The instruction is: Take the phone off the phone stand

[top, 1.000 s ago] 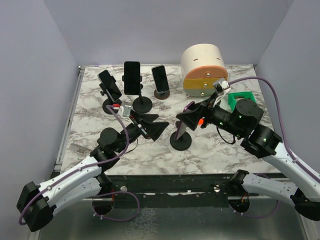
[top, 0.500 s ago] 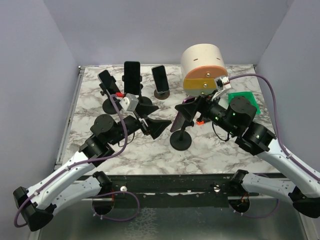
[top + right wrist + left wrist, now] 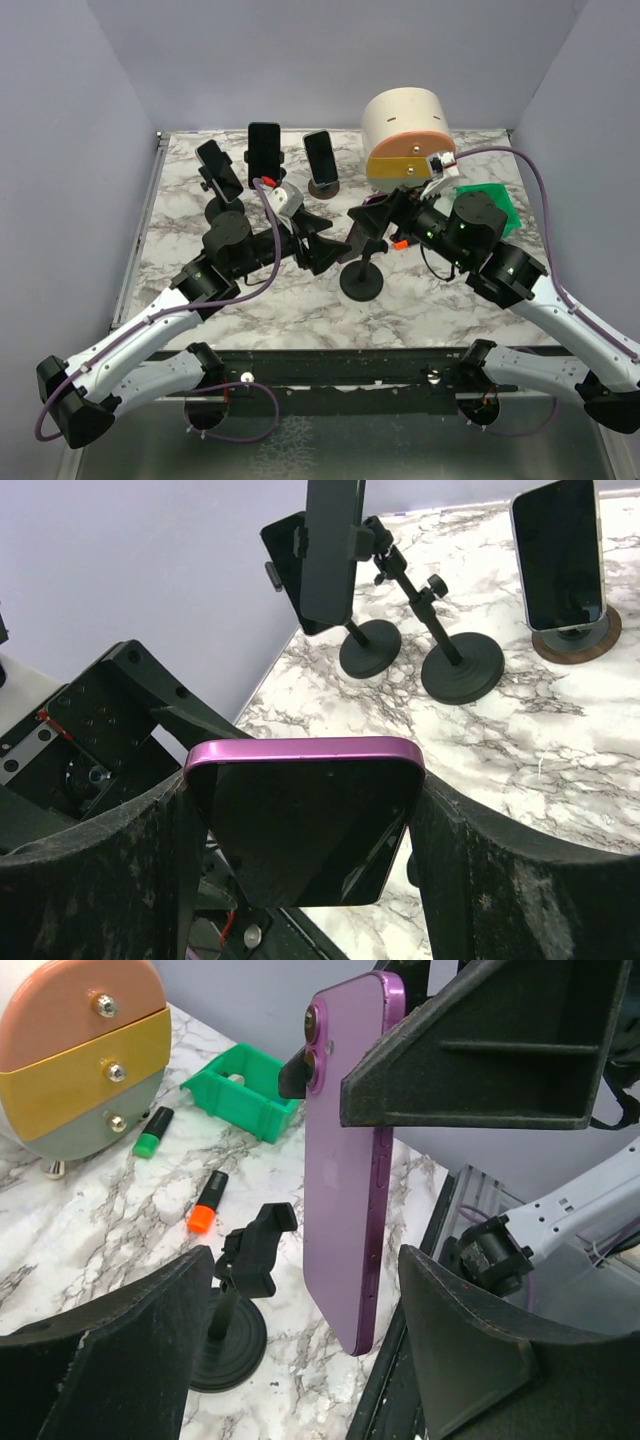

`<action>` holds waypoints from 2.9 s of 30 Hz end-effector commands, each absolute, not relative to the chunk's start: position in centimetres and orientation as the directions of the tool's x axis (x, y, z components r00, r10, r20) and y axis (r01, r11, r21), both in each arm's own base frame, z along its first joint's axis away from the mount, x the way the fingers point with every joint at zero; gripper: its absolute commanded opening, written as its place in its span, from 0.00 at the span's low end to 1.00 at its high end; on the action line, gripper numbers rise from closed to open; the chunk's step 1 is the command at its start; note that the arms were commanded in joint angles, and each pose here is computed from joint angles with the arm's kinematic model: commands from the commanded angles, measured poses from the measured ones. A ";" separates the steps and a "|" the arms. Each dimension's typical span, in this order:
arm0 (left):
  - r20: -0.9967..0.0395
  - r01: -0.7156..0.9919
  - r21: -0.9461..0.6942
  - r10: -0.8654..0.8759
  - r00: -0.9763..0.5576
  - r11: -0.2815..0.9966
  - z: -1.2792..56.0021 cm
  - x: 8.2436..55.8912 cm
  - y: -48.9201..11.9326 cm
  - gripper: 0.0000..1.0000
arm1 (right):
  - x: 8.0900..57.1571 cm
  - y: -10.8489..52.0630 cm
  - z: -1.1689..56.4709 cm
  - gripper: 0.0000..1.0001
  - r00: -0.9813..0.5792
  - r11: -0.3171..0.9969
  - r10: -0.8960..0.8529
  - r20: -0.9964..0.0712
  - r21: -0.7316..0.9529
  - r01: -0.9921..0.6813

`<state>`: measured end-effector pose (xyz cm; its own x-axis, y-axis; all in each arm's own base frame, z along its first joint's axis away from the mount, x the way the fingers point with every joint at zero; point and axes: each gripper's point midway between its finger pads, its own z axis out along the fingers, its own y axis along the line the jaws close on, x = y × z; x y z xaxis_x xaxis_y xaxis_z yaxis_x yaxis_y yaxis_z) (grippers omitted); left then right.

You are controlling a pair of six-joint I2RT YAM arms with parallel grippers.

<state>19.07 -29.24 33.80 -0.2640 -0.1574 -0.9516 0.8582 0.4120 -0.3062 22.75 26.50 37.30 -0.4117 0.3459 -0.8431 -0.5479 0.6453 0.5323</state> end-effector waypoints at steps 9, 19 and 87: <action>-0.943 0.866 -0.332 -0.118 -0.311 0.375 33.5 18.9 -30.6 0.61 | 24.3 25.6 39.4 0.00 -0.361 0.654 0.460 -0.811 0.584 -0.480; -0.940 0.866 -0.341 -0.106 -0.325 0.367 33.0 19.0 -31.3 0.38 | 24.6 25.8 38.6 0.00 -0.374 0.662 0.458 -0.807 0.590 -0.462; -0.774 0.454 -0.468 -0.104 -0.624 0.759 18.7 17.2 -21.9 0.00 | 17.9 22.7 37.6 1.00 -0.268 0.607 0.246 -0.931 0.364 -0.707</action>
<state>17.90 -22.94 23.14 -0.4644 -0.0446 -0.8845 0.6145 0.7029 -0.3581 18.15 22.82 38.86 -0.3007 0.2731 -0.9138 -0.6812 0.6090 0.4062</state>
